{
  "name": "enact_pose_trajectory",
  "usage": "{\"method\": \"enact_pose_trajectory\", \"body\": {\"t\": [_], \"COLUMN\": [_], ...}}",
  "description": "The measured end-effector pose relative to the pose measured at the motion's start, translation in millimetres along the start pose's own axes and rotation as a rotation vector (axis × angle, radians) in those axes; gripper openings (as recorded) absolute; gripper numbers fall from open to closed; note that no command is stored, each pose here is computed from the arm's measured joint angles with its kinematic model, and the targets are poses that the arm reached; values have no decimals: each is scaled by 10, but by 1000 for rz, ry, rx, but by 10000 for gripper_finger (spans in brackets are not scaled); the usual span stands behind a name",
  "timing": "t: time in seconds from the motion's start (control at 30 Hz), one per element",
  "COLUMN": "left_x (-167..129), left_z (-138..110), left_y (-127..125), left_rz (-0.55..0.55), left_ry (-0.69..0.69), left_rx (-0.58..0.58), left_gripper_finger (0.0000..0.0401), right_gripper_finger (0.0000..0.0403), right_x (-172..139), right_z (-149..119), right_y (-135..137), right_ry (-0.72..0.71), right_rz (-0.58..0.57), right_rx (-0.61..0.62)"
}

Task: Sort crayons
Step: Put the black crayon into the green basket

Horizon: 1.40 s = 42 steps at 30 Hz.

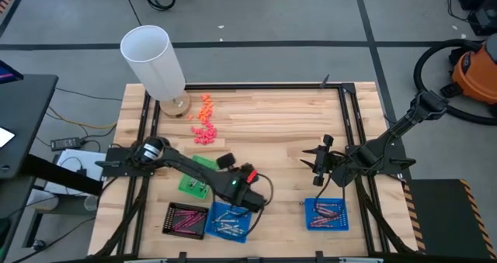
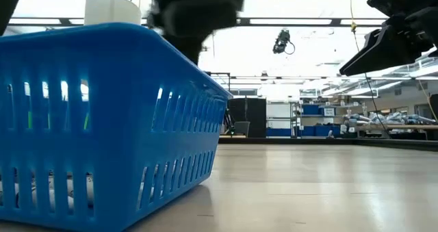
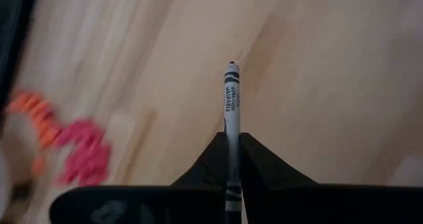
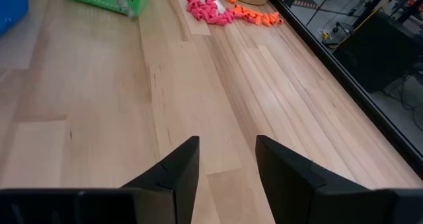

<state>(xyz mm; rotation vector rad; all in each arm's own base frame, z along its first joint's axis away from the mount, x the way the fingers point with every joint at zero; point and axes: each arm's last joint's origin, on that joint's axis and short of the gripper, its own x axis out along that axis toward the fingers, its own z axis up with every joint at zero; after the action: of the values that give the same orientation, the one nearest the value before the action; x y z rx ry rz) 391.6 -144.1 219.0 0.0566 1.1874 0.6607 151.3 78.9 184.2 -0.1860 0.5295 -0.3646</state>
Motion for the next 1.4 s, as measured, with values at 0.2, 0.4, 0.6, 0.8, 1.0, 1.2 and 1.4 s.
{"method": "enact_pose_trajectory", "body": {"t": [0.2,0.4,0.6,0.8,1.0,1.2,1.4], "left_x": [-159,-261,-381,-437,-400,-366,-159], "left_z": [-257,-408,-489,-551,-813,-1101,-1281], "left_y": [29,11,-33,47,278,454,450], "left_rz": [70,102,81,91,151,158,128], "left_ry": [140,209,180,163,189,223,238], "left_rx": [-25,-58,-58,-39,-100,-216,-266], "left_gripper_finger": [20,20,20,20,20,20,20], "right_gripper_finger": [159,159,159,159,159,159,159], "right_x": [0,-1,0,0,-1,2,3], "right_z": [7,8,7,5,11,13,18], "right_y": [3,3,4,8,11,7,10], "right_ry": [-5,-5,-4,2,-3,-3,-7], "right_rz": [2,3,5,19,23,19,21], "right_rx": [6,6,6,6,12,7,11]}}
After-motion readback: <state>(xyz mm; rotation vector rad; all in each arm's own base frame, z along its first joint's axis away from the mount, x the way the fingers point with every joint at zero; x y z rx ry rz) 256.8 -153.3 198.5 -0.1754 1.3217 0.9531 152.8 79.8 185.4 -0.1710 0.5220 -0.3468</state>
